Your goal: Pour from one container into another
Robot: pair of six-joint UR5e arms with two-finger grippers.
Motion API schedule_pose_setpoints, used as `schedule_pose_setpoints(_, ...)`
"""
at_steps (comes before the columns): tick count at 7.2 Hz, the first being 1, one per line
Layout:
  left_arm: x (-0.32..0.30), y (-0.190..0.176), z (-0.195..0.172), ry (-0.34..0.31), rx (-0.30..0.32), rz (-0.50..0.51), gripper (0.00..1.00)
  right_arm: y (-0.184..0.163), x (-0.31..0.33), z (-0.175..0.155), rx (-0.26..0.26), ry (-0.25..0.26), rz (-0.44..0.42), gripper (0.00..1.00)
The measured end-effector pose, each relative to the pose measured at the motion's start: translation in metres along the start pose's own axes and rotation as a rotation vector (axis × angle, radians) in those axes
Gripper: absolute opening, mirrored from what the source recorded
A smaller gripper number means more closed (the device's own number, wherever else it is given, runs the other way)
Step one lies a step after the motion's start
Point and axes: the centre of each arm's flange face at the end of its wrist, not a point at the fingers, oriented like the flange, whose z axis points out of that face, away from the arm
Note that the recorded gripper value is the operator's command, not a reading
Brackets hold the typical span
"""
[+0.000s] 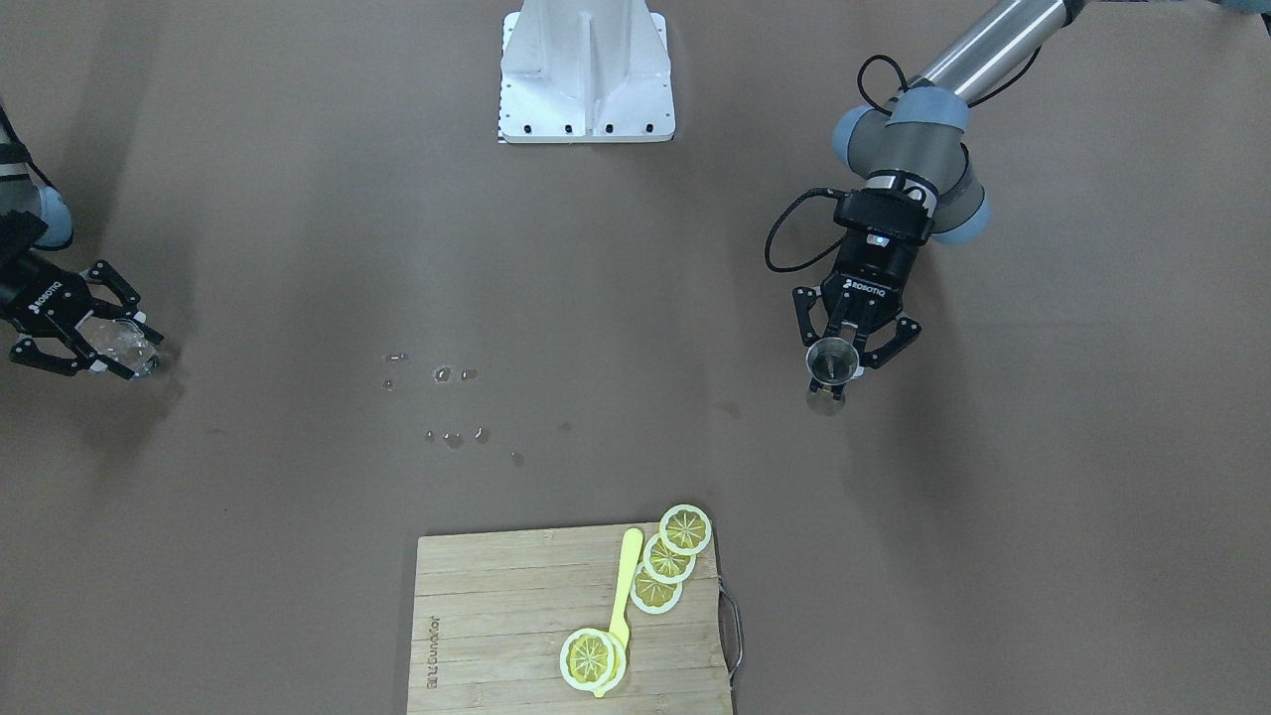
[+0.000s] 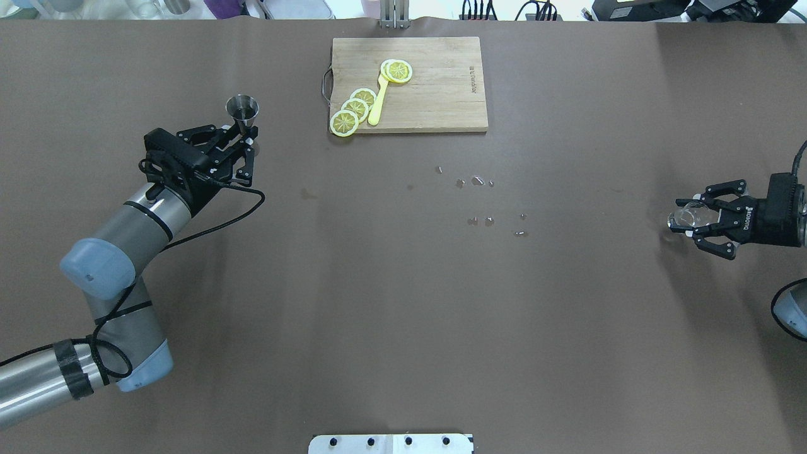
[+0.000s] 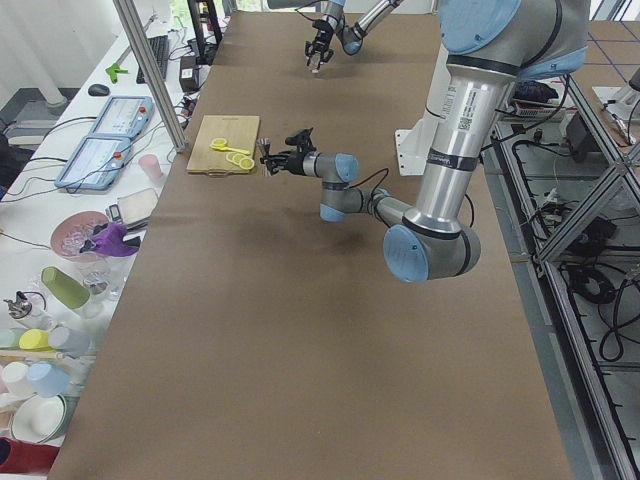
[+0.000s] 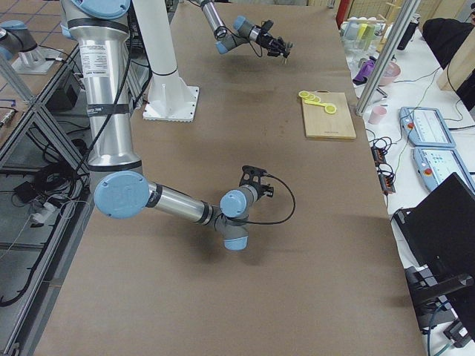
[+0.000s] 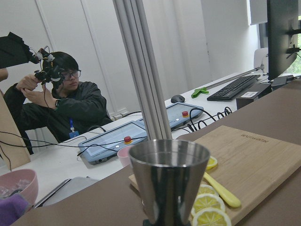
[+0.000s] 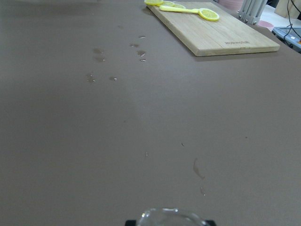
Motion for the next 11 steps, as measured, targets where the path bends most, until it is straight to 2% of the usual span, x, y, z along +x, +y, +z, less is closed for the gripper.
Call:
schedule_pose_setpoints(1,-0.008,0.014,-0.008,-0.039,-0.007,-0.039,0.00,-0.001,-0.001,0.003,0.002,-0.004,0.008,0.00)
schedule_pose_setpoints(3,-0.014,0.034,-0.017,-0.102,-0.026,-0.104,0.00,-0.002,-0.003,0.006,0.006,-0.010,0.027,0.10)
schedule_pose_setpoints(4,-0.013,0.039,-0.019,-0.121,-0.033,-0.130,0.00,-0.003,-0.004,0.006,0.008,-0.012,0.029,0.11)
schedule_pose_setpoints(7,-0.010,0.032,-0.024,-0.156,-0.051,-0.135,0.00,-0.001,-0.010,0.014,0.008,-0.008,0.031,0.12)
schedule_pose_setpoints(9,-0.018,0.036,-0.055,-0.170,-0.056,-0.122,0.00,-0.001,-0.014,0.018,0.008,-0.012,0.030,0.15)
schedule_pose_setpoints(11,-0.027,0.061,-0.091,-0.200,-0.045,-0.103,0.00,-0.002,-0.016,0.021,0.010,-0.016,0.029,0.20)
